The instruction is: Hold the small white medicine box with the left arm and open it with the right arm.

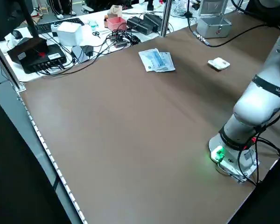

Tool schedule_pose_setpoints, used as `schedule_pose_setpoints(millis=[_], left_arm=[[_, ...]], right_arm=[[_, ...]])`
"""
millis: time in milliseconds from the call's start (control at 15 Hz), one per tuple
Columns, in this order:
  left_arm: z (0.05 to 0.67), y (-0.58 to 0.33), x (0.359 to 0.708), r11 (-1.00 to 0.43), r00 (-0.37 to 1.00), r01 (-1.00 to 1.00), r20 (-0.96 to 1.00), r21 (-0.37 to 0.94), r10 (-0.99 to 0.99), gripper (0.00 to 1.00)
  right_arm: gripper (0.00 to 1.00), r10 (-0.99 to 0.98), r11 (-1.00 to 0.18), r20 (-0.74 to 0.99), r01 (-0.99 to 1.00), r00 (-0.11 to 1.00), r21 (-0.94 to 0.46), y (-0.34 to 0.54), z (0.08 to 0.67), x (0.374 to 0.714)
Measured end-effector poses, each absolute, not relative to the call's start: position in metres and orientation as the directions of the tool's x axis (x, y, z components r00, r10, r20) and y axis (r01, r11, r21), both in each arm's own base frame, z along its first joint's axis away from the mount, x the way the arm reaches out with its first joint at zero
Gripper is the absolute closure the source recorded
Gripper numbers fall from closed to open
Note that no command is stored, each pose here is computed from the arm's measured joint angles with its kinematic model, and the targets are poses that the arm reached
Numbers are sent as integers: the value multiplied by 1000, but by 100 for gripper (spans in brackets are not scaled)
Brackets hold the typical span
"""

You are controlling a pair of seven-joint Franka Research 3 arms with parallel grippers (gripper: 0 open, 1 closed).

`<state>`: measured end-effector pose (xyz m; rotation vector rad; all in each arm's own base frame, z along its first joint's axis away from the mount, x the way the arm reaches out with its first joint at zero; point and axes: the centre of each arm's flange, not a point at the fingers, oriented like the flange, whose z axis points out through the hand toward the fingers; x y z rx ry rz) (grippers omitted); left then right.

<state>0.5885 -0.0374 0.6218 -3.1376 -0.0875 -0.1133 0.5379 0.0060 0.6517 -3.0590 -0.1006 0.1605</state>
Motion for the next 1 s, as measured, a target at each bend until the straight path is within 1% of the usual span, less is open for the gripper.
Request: schedule_pose_setpoints(millis=[467, 1000], left_arm=[[622, -36, 589, -998, 996, 59, 73, 1, 59, 0], [634, -34, 589, -998, 993, 63, 97, 4, 64, 0]], right_arm=[[1, 69, -997, -81, 66, 994, -43, 6, 653, 541], [1, 65, -997, -79, 62, 995, -40, 4, 654, 540]])
